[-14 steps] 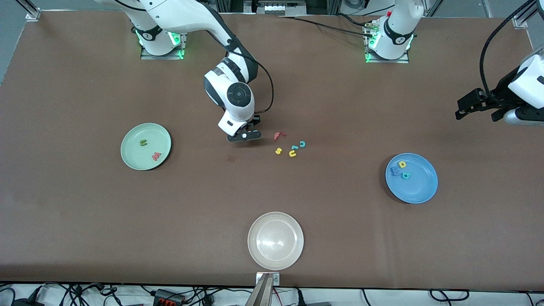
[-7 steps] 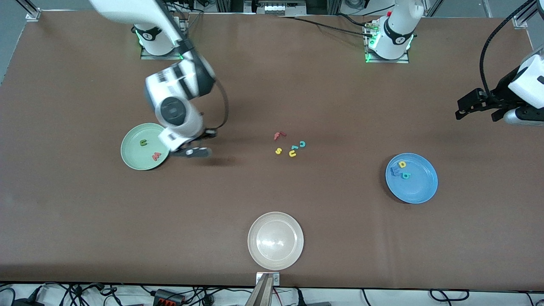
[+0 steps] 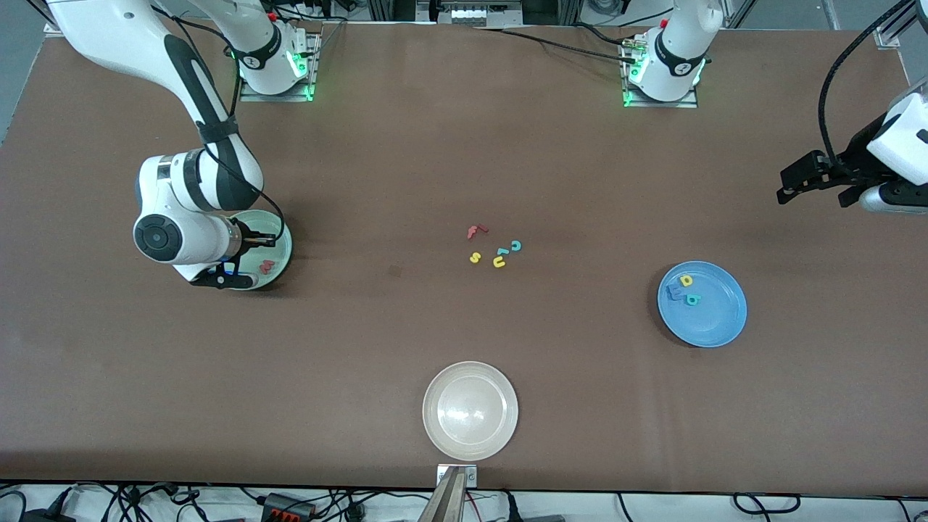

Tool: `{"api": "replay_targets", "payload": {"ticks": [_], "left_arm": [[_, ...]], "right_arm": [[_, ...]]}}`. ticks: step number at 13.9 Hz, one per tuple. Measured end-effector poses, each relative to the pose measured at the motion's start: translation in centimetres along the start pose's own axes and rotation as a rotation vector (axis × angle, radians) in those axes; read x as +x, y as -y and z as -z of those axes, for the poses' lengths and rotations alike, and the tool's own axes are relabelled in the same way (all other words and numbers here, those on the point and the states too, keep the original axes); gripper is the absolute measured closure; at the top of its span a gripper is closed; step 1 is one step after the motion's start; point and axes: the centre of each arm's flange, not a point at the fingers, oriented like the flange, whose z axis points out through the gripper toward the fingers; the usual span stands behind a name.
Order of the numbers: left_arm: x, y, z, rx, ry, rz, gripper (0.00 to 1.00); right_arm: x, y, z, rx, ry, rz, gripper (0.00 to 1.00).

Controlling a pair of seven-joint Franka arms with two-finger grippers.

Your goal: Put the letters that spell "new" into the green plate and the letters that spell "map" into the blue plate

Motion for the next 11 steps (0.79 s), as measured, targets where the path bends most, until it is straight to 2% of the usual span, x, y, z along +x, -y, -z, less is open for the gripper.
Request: {"api": "replay_targets", "payload": {"ticks": [5,7,8,11], "left_arm": [[0.0,0.0,0.0,0.000,0.000,0.000,0.00],[0.0,0.0,0.0,0.000,0.000,0.000,0.00],[0.0,0.0,0.0,0.000,0.000,0.000,0.00],[0.0,0.0,0.0,0.000,0.000,0.000,0.00]], "right_arm": [[0.5,-1.6,-3.0,0.003,0.053,-0.011,0.70],[0.6,-2.3,-3.1,0.007,0.056,-0.019,0.66],[0.7,-2.7,-2.8,0.011,0.050,-0.025,0.59],[1.1,-3.8,1.1,0.022,0.014,-0.043,0.31]]}}
